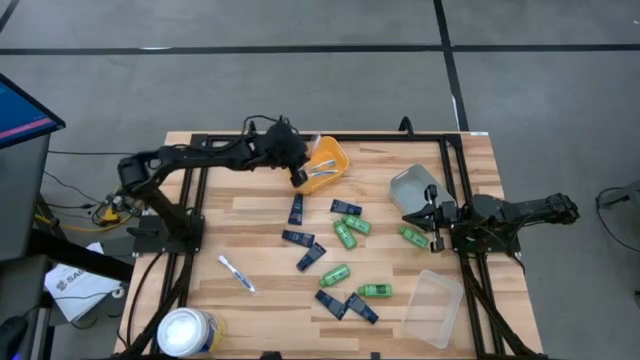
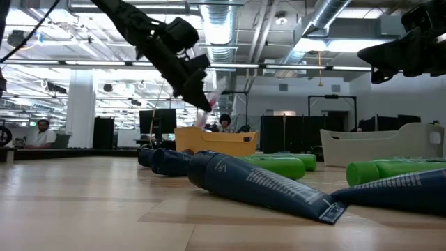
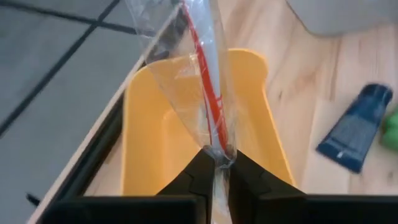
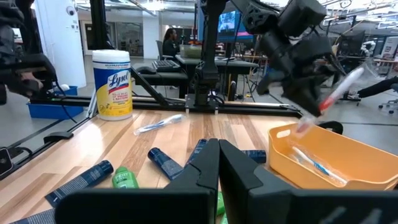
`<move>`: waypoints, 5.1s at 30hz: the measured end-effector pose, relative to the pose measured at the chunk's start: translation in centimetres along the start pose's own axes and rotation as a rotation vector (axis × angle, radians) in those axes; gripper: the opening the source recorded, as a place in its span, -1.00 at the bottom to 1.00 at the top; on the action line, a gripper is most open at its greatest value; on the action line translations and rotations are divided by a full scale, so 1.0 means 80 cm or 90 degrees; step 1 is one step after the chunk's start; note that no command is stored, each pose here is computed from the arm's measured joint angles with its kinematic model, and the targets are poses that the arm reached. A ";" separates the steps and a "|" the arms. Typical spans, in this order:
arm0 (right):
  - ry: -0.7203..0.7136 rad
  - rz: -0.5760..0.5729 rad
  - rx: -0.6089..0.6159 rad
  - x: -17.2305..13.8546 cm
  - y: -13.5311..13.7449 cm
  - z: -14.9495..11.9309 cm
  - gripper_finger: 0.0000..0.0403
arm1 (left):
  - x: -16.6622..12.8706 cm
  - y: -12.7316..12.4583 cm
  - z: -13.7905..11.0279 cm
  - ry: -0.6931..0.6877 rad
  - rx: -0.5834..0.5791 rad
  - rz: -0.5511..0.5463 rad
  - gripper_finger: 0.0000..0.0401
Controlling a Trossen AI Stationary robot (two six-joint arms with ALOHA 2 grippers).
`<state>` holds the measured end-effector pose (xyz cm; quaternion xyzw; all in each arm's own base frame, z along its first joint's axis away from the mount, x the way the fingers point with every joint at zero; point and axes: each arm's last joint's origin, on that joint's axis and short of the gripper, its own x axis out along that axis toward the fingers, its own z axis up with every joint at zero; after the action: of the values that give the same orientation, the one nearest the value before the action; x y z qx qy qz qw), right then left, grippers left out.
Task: Pick & Place Travel size toiletries
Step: Put the red toothbrush into the yellow bin, then put the blue toothbrush into the yellow bin
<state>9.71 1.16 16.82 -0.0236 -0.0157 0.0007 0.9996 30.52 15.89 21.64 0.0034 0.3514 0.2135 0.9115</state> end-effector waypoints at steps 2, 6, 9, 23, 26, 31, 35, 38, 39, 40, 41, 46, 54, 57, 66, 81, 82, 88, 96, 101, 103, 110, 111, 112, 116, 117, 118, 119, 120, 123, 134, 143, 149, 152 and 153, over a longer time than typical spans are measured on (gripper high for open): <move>0.000 0.000 0.000 0.000 0.000 0.000 -1.00 | 0.004 -0.002 -0.004 0.016 0.028 0.012 -0.88; 0.000 0.000 0.000 0.000 0.000 0.000 -1.00 | 0.008 0.001 -0.006 0.031 0.067 0.057 -0.88; 0.000 0.000 0.000 0.000 0.000 0.000 -1.00 | 0.007 0.002 -0.007 0.038 0.100 0.073 -0.87; 0.000 0.000 0.000 0.000 0.000 0.000 -1.00 | 0.007 0.002 -0.007 0.041 0.109 0.081 -0.37; 0.000 0.000 0.000 0.000 0.000 0.000 -1.00 | 0.004 0.002 -0.006 0.038 0.081 0.085 -0.20; 0.000 0.000 0.001 0.000 0.000 0.000 -1.00 | -0.035 -0.005 0.006 0.021 0.023 0.073 0.00; 0.000 0.000 0.000 0.000 0.000 0.000 -1.00 | -0.086 -0.035 0.006 0.048 0.056 -0.052 0.07; 0.000 0.000 0.000 0.000 0.000 0.000 -1.00 | -0.124 -0.070 0.001 0.069 0.101 -0.166 0.08; 0.000 0.000 0.000 0.000 0.000 0.000 -1.00 | -0.136 -0.083 -0.002 0.076 0.120 -0.200 0.09; 0.000 0.000 0.000 0.000 0.000 0.000 -1.00 | -0.147 -0.097 -0.004 0.074 0.142 -0.232 0.09; 0.000 0.000 0.000 0.000 0.000 0.000 -1.00 | -0.157 -0.110 -0.007 0.068 0.161 -0.261 0.10; 0.000 0.000 0.000 0.000 0.000 0.000 -1.00 | -0.188 -0.173 -0.039 0.091 0.210 -0.368 0.15; 0.000 0.000 0.000 0.000 0.000 0.000 -1.00 | -0.202 -0.229 -0.110 0.202 0.227 -0.403 0.19; 0.000 0.000 0.000 0.000 0.000 0.000 -1.00 | -0.202 -0.234 -0.132 0.242 0.205 -0.388 0.19; 0.000 0.000 0.000 0.000 0.000 0.000 -1.00 | -0.212 -0.249 -0.181 0.317 0.189 -0.389 0.18; 0.000 0.000 0.000 0.000 0.000 0.000 -1.00 | -0.207 -0.244 -0.220 0.341 0.189 -0.323 0.15; 0.000 0.000 0.000 0.000 0.000 0.000 -1.00 | -0.206 -0.243 -0.223 0.346 0.190 -0.323 0.15; 0.000 0.000 0.000 0.000 0.000 0.000 -1.00 | -0.200 -0.238 -0.238 0.363 0.196 -0.319 0.11; 0.000 0.000 0.000 0.000 0.000 0.000 -1.00 | -0.193 -0.228 -0.259 0.385 0.208 -0.300 -0.06; 0.000 0.000 0.000 0.000 0.000 0.000 -1.00 | -0.193 -0.227 -0.260 0.386 0.209 -0.297 -0.25; 0.000 0.000 0.000 0.000 0.000 0.000 -1.00 | -0.193 -0.227 -0.260 0.387 0.208 -0.300 -0.35; 0.000 0.000 0.001 0.000 0.000 0.000 -1.00 | -0.192 -0.229 -0.260 0.388 0.197 -0.309 -0.76; 0.000 0.000 0.001 0.000 0.000 0.000 -1.00 | -0.192 -0.229 -0.260 0.389 0.186 -0.309 -0.80; 0.000 0.000 0.001 0.000 0.000 0.000 -1.00 | -0.191 -0.229 -0.258 0.390 0.173 -0.308 -0.83; 0.000 0.000 0.001 0.000 0.000 0.000 -1.00 | -0.189 -0.231 -0.248 0.385 0.108 -0.288 -0.85; 0.000 0.000 0.000 0.000 0.000 0.000 -1.00 | -0.188 -0.231 -0.243 0.375 0.094 -0.280 -0.83; 0.000 0.000 0.001 0.000 0.000 0.000 -1.00 | -0.187 -0.232 -0.235 0.362 0.079 -0.278 -0.80; 0.000 0.000 0.001 0.000 0.000 0.000 -1.00 | -0.186 -0.233 -0.227 0.345 0.066 -0.274 -0.79; 0.000 0.000 0.000 0.000 0.000 0.000 -1.00 | -0.186 -0.234 -0.219 0.329 0.053 -0.269 -0.78; 0.000 0.000 0.000 0.000 0.000 0.000 -1.00 | -0.182 -0.232 -0.193 0.285 0.014 -0.244 -0.81; 0.000 0.000 0.000 0.000 0.000 0.000 -1.00 | -0.148 -0.164 -0.062 0.008 -0.095 -0.071 -0.84; 0.000 0.000 0.000 0.000 0.000 0.000 -1.00 | -0.116 -0.058 0.008 -0.092 -0.069 0.046 -0.84; 0.000 0.000 0.000 0.000 0.000 0.000 -1.00 | -0.067 -0.027 0.030 -0.055 -0.011 0.046 -0.83; 0.000 0.000 0.000 0.000 0.000 0.000 -1.00 | -0.039 -0.026 0.038 -0.034 0.005 0.049 -0.83; 0.000 0.000 0.000 0.000 0.000 0.000 -1.00 | -0.030 -0.026 0.041 -0.031 0.009 0.049 -0.83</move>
<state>9.71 1.16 16.81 -0.0236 -0.0155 0.0005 0.9996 31.87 13.52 25.31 0.0282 0.3303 0.2459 0.9109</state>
